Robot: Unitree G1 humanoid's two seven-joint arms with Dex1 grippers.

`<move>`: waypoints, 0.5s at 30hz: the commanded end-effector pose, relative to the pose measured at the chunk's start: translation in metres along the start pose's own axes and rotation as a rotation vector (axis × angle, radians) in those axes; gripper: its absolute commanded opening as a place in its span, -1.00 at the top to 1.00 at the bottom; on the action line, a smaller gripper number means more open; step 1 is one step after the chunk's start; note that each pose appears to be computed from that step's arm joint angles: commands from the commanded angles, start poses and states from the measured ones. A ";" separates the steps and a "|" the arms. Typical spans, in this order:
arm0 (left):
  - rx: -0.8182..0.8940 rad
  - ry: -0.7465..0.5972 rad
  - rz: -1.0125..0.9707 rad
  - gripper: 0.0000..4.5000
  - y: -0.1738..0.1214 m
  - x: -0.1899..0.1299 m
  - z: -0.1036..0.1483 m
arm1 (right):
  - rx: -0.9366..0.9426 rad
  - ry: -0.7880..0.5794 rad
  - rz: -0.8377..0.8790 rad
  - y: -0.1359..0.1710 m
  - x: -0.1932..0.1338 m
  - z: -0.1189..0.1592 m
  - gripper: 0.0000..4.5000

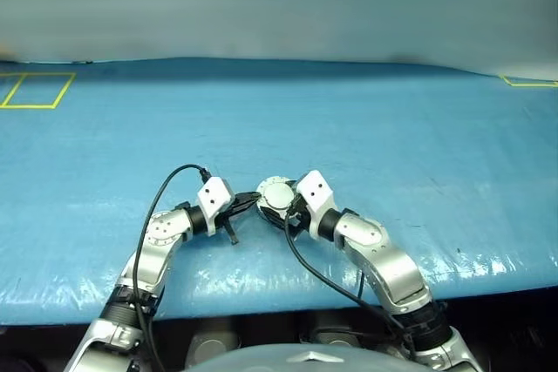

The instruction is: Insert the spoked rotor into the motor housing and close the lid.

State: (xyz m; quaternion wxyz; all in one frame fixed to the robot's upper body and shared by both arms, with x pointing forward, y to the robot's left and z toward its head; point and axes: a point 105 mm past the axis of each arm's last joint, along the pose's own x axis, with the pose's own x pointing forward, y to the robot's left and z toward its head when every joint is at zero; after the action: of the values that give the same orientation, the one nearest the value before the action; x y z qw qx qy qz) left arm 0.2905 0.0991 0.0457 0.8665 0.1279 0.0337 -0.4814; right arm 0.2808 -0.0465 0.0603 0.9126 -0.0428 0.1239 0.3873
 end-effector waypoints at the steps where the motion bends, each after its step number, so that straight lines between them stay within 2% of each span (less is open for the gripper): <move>1: -0.031 0.044 0.006 1.00 -0.003 -0.001 -0.011 | 0.079 -0.107 0.005 -0.007 -0.013 0.015 -0.99; 4: -0.035 0.050 0.002 1.00 -0.005 -0.002 -0.013 | 0.168 -0.227 -0.029 -0.019 -0.026 0.032 -0.99; 6: -0.029 0.059 0.002 1.00 -0.005 -0.003 -0.015 | 0.264 -0.263 -0.064 -0.029 -0.034 0.033 -0.99; 9: -0.031 0.043 0.015 1.00 -0.005 -0.002 -0.013 | 0.507 -0.358 -0.098 -0.046 -0.046 0.031 -0.99; 13: -0.060 0.016 0.047 1.00 -0.005 -0.002 -0.011 | 0.706 -0.295 -0.130 -0.055 -0.053 -0.001 -0.99; 15: -0.056 0.030 0.027 1.00 -0.009 -0.003 -0.013 | 0.842 -0.248 -0.079 -0.045 -0.052 -0.018 -0.99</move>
State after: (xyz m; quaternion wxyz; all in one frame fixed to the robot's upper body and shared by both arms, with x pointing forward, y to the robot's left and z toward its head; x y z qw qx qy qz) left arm 0.2879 0.1021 0.0401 0.8814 0.1094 0.0393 -0.4579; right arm 0.2806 -0.1231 0.0584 0.8951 0.3346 0.1428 0.2576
